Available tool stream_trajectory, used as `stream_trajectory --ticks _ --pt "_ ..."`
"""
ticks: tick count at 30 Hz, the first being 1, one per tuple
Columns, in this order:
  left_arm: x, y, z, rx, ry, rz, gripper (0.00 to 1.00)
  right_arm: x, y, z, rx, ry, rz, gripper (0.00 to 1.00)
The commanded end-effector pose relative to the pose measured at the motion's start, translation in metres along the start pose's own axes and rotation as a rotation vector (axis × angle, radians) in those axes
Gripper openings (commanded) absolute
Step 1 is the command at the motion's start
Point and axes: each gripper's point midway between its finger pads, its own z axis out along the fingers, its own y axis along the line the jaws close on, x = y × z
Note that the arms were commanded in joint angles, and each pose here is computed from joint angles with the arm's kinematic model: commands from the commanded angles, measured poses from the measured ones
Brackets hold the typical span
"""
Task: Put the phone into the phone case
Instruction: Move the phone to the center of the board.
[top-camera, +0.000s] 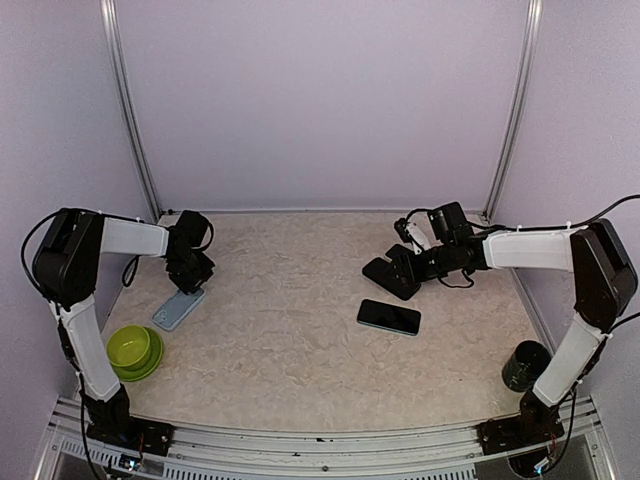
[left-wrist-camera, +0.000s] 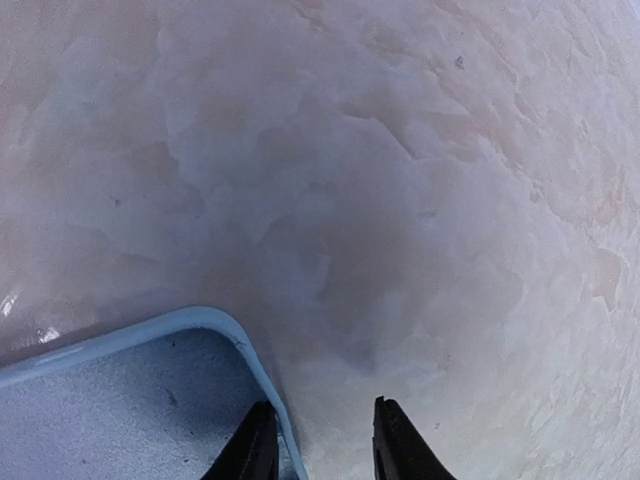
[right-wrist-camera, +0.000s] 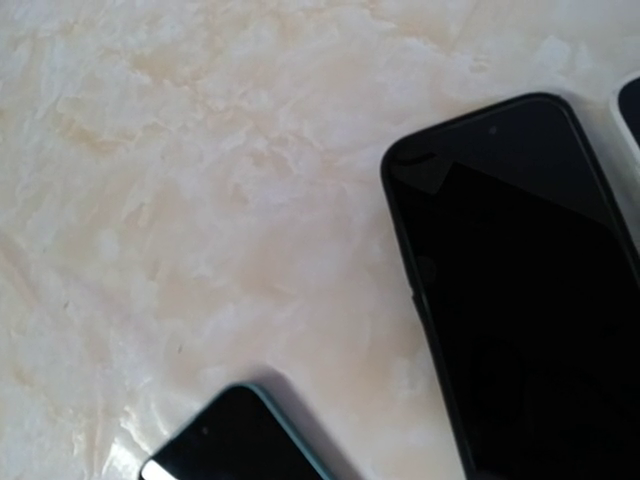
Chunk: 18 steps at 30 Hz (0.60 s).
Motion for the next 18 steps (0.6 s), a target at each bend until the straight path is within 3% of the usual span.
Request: stream_trajectory --ticks 1,9,15,18 --pt "0.014 0.007 0.01 0.001 0.056 0.008 0.22 -0.008 0.004 -0.001 0.004 -0.017 -0.014 0.65" --pt "0.023 0.008 0.011 0.02 0.081 0.025 0.12 -0.008 0.003 -0.001 0.014 -0.019 -0.014 0.65" --pt "0.031 -0.006 0.003 0.077 0.088 0.056 0.01 -0.009 0.001 -0.001 0.025 -0.021 -0.012 0.65" --pt "0.034 -0.019 -0.006 0.112 0.073 0.083 0.0 -0.011 0.001 -0.003 0.029 -0.026 -0.013 0.65"
